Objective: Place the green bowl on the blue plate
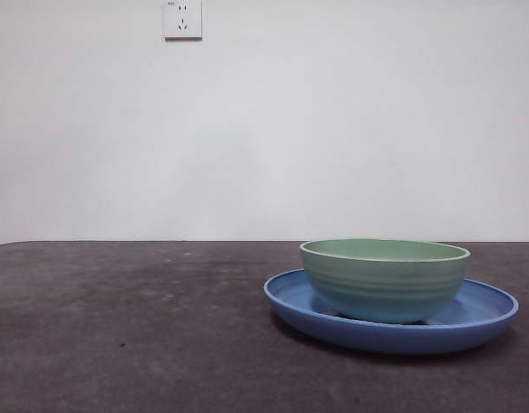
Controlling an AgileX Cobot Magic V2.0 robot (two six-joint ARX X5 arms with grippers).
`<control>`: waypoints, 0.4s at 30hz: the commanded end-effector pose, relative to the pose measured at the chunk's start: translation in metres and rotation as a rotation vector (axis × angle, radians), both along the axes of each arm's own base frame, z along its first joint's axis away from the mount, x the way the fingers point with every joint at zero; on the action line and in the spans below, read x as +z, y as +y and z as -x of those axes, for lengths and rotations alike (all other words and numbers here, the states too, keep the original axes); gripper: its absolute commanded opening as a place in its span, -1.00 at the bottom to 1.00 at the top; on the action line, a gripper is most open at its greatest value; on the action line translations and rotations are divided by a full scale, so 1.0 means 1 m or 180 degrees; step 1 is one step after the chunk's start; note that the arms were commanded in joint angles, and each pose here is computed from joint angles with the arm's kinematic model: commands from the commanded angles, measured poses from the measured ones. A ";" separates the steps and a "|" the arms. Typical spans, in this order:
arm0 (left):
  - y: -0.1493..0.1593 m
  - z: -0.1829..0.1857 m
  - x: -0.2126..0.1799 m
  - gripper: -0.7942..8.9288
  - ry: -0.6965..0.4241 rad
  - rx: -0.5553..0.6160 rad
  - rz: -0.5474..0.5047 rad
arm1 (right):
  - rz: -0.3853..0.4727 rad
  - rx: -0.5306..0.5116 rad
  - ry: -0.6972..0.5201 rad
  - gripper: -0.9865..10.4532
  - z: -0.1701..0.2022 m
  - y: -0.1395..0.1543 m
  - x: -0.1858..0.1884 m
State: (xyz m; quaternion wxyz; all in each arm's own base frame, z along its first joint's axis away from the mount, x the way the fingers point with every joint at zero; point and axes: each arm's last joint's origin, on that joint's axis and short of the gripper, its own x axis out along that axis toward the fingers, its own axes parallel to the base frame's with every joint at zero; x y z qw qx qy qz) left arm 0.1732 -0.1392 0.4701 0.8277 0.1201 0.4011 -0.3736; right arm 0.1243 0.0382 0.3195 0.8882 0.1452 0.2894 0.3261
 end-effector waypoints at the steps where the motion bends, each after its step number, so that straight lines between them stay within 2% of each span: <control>1: 0.019 0.026 -0.010 0.40 -0.0047 -0.0204 -0.0152 | -0.0030 -0.0001 -0.0025 0.24 -0.001 0.001 0.004; 6: 0.043 0.058 -0.036 0.40 -0.0221 -0.0226 0.0021 | -0.0044 -0.0010 -0.0007 0.24 -0.001 0.001 0.004; 12: 0.060 0.083 -0.074 0.40 -0.0230 -0.0272 0.0234 | -0.0069 -0.0044 0.0166 0.23 -0.003 0.001 0.000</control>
